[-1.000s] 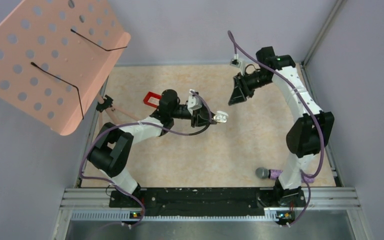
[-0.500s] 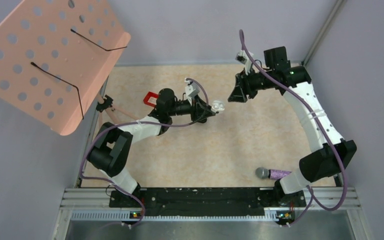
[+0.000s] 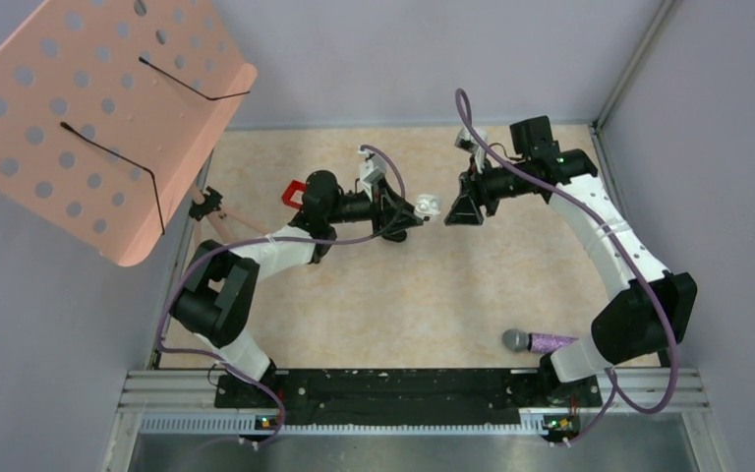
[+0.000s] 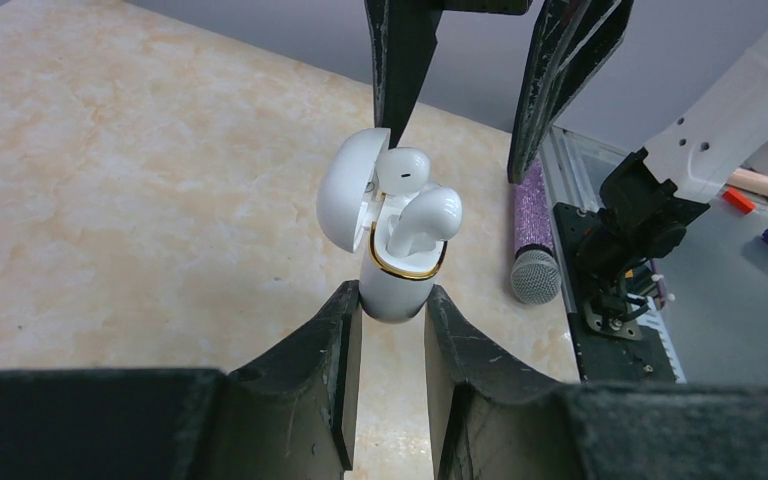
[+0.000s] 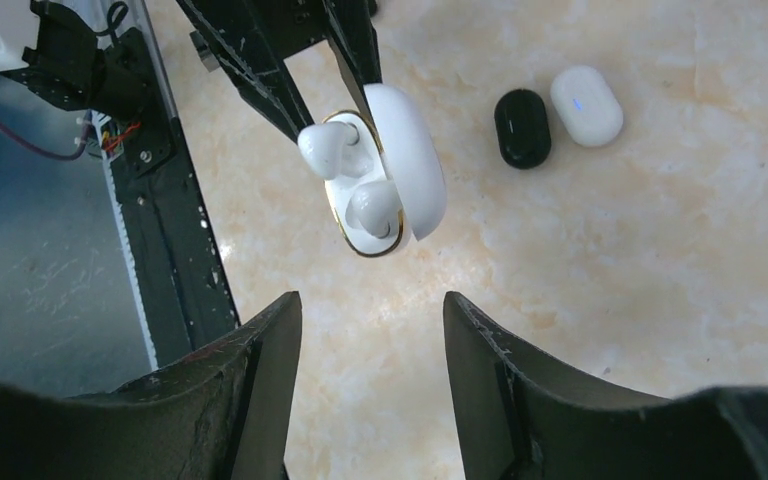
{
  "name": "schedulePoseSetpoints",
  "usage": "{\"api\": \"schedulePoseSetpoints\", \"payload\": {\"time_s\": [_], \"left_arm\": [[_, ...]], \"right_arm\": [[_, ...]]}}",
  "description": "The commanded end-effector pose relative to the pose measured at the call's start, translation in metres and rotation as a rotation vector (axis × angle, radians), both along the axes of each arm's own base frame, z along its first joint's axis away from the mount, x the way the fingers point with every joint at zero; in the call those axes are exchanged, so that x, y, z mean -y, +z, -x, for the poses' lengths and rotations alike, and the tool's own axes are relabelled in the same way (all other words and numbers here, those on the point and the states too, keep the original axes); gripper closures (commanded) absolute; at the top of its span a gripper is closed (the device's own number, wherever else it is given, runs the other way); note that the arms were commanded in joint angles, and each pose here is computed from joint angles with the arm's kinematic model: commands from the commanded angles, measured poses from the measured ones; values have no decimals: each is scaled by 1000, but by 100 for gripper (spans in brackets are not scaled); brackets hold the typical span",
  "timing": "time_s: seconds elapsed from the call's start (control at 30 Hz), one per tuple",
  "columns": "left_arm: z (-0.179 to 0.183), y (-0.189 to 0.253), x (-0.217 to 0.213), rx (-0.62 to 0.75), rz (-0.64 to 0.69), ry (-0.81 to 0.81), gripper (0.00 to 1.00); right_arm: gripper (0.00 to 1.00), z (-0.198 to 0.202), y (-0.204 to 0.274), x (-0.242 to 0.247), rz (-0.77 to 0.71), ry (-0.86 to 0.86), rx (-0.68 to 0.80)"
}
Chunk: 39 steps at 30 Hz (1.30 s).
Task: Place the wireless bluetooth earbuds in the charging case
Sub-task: Adjust the earbud with the charging case.
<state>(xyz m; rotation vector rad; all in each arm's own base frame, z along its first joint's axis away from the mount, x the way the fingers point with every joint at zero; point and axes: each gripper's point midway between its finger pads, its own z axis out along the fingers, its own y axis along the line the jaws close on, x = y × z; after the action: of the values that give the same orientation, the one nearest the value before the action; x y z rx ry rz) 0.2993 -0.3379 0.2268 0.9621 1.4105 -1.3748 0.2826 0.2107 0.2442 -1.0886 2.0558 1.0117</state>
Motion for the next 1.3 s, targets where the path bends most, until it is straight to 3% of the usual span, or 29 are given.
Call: {"api": "schedulePoseSetpoints", "payload": {"time_s": [0.0, 0.27, 0.57, 0.73, 0.83, 1.07, 1.27], "left_arm": [[4, 50, 0, 88, 86, -39, 100], [1, 59, 2, 46, 106, -60, 100], [0, 59, 4, 36, 106, -78, 100], [1, 58, 5, 27, 106, -84, 100], [0, 58, 5, 26, 106, -85, 100], [0, 59, 5, 15, 108, -78, 100], [-2, 61, 6, 2, 113, -64, 71]], "right_arm": [[47, -4, 33, -18, -117, 71, 133], [52, -6, 29, -27, -140, 83, 117], [71, -8, 35, -33, -179, 82, 113], [62, -2, 39, -36, -212, 105, 88], [62, -1, 38, -38, -215, 111, 82], [74, 0, 36, -41, -221, 116, 72], [77, 0, 35, -41, -218, 112, 72]]}}
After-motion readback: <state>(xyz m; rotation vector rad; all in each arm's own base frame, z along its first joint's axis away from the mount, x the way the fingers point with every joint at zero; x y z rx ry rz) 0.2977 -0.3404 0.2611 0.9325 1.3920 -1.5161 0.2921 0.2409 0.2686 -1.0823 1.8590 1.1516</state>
